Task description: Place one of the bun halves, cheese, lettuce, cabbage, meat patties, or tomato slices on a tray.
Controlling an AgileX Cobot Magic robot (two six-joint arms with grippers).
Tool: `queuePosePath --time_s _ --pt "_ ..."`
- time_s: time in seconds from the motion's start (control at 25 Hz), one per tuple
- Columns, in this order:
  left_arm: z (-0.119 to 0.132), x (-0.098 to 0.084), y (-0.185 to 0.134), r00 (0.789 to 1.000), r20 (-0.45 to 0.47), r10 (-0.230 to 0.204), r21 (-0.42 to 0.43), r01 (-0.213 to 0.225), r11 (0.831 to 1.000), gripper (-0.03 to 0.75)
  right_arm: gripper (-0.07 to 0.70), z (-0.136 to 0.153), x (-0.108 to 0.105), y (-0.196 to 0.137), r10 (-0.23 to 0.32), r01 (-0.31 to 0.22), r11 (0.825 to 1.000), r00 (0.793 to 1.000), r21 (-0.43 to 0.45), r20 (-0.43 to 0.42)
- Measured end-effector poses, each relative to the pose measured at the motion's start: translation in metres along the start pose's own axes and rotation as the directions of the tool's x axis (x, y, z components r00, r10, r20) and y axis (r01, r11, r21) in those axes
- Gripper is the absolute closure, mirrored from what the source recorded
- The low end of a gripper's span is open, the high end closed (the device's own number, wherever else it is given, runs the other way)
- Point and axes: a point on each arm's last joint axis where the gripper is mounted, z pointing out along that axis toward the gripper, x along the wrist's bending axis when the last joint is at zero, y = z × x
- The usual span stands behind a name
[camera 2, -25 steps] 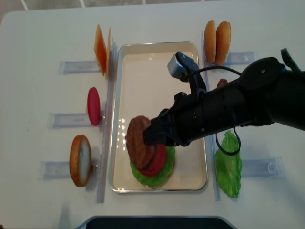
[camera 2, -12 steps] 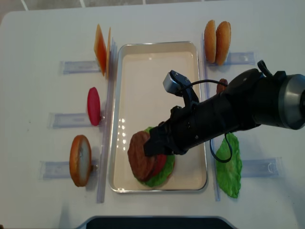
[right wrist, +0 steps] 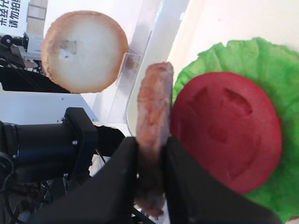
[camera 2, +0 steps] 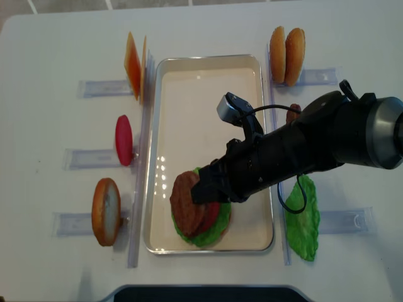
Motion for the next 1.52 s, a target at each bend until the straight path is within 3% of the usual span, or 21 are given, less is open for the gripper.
queuePosePath --time_s 0.2,0.36,0.6,1.0,1.12,1.28,1.44,1.52 --pt "0.0 0.0 0.0 1.0 0.0 0.0 0.0 0.0 1.0 0.716 0.471 0.0 -0.001 0.0 0.001 -0.001 1.0 1.0 -0.005 0.009" --pt "0.0 0.0 0.0 1.0 0.0 0.0 0.0 0.0 1.0 0.716 0.36 -0.001 -0.004 0.002 -0.004 0.005 1.0 0.999 -0.024 0.043" --pt "0.0 0.0 0.0 1.0 0.0 0.0 0.0 0.0 1.0 0.716 0.225 -0.014 0.003 0.005 -0.094 0.102 0.993 0.988 -0.059 0.126" --pt "0.0 0.0 0.0 1.0 0.0 0.0 0.0 0.0 1.0 0.716 0.209 -0.056 0.03 0.001 -0.225 0.252 0.965 0.935 -0.067 0.274" --pt "0.0 0.0 0.0 1.0 0.0 0.0 0.0 0.0 1.0 0.716 0.209 -0.075 0.032 0.001 -0.248 0.287 0.956 0.904 -0.066 0.348" --pt "0.0 0.0 0.0 1.0 0.0 0.0 0.0 0.0 1.0 0.716 0.209 -0.109 0.028 0.003 -0.192 0.271 0.956 0.87 -0.114 0.455" --pt "0.0 0.0 0.0 1.0 0.0 0.0 0.0 0.0 1.0 0.716 0.209 -0.145 0.018 0.002 -0.143 0.257 0.958 0.813 -0.129 0.564" --pt "0.0 0.0 0.0 1.0 0.0 0.0 0.0 0.0 1.0 0.716 0.209 -0.164 0.012 -0.002 -0.095 0.226 0.965 0.779 -0.136 0.62"
